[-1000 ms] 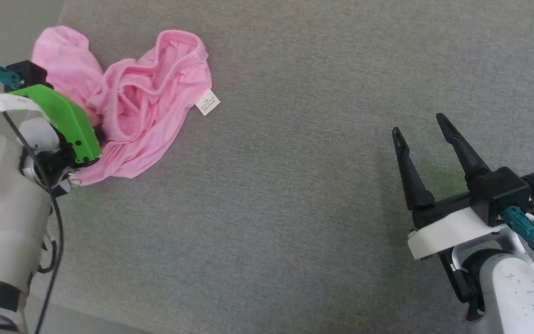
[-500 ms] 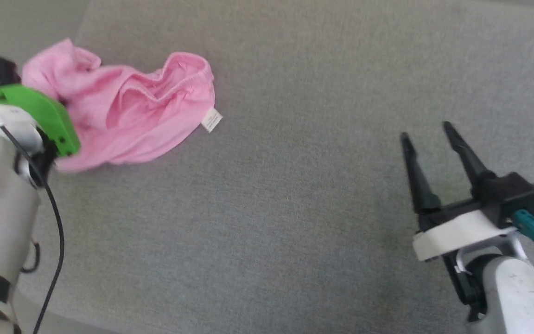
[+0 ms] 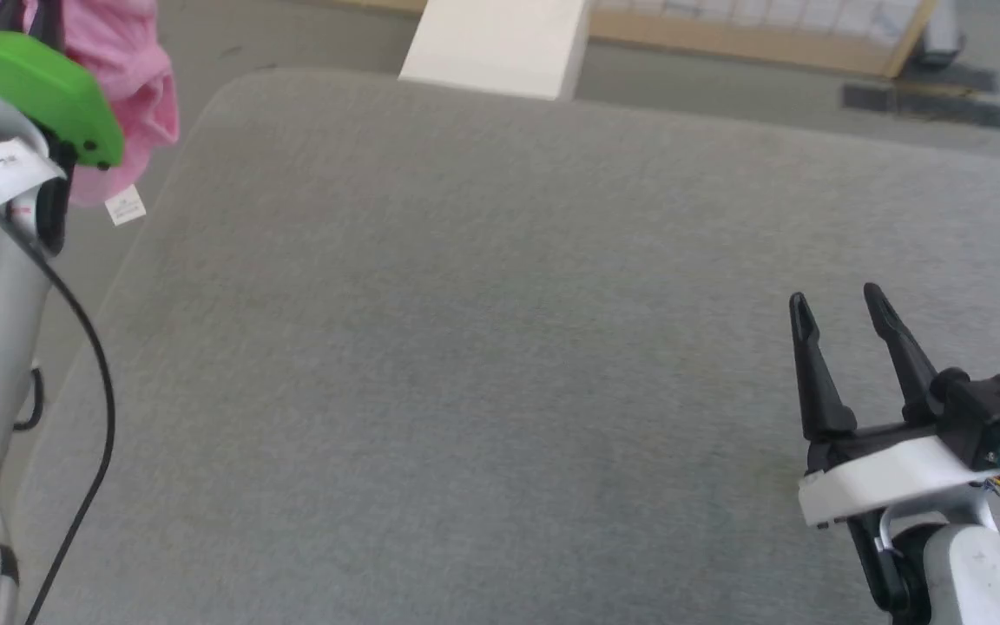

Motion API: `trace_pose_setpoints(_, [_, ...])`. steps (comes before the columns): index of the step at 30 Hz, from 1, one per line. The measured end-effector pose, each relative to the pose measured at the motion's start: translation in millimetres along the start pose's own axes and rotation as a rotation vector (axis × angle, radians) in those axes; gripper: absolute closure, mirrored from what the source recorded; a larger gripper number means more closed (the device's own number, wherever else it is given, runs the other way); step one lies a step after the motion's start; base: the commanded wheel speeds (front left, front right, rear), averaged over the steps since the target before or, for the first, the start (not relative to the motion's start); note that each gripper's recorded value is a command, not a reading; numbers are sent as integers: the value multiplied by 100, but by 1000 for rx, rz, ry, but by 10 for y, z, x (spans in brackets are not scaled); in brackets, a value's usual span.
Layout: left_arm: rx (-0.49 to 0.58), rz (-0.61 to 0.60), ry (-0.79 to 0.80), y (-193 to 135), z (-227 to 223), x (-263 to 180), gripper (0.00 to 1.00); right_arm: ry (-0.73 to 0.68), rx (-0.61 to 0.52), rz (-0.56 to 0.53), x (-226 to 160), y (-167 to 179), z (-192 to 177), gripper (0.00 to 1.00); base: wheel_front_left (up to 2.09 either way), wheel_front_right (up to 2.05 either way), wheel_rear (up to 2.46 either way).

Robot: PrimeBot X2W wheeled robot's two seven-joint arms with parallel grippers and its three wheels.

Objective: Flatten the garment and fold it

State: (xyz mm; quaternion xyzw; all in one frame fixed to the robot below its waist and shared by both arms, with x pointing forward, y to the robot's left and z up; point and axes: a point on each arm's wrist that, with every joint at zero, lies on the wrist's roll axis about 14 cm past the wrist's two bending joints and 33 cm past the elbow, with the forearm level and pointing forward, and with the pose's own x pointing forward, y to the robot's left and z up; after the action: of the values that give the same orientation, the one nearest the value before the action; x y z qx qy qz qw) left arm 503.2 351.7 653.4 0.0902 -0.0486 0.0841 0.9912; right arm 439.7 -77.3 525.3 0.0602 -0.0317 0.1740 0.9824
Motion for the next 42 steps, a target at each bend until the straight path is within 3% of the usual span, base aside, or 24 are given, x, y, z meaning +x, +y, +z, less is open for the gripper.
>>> trace_pose_setpoints(6, [-71,-193,-127,-819,423,124,100,-13,-13,-86,-297,-241,121,0,0,0,0])
trace_pose_setpoints(12, [-174,-442,-224,-1975,763,29,100,-45,-41,-198,-628,-551,301,0,0,0,0])
trace_pose_setpoints(17, [-266,-649,-215,-2910,752,-280,100,-65,-52,-279,-874,-755,408,0,0,0,0])
trace_pose_setpoints(21, [-330,-765,-126,-3434,441,-580,100,-75,-53,-337,-1032,-902,452,0,0,0,0])
trace_pose_setpoints(24, [-401,-809,21,-3710,-72,-880,100,-61,-44,-363,-1079,-977,400,0,0,0,0])
trace_pose_setpoints(28, [-425,-784,300,-3773,-1079,-1418,100,-31,-16,-368,-1067,-994,264,0,0,0,0])
trace_pose_setpoints(31, [-408,-770,437,-3725,-1529,-1759,100,-11,-5,-354,-1035,-952,180,0,0,0,0])
trace_pose_setpoints(32, [-411,-771,459,-3719,-1587,-1835,75,-10,-4,-350,-1024,-942,171,0,0,0,0])
trace_pose_setpoints(33, [-408,-775,464,-3715,-1603,-1876,29,-9,-4,-347,-1012,-936,166,0,0,0,0])
trace_pose_setpoints(34, [-403,-777,458,-3709,-1592,-1885,0,-8,-3,-344,-1002,-932,159,0,0,0,0])
trace_pose_setpoints(42, [-375,-728,179,-3492,-918,-1628,0,-22,-4,-295,-885,-803,197,0,0,0,0])
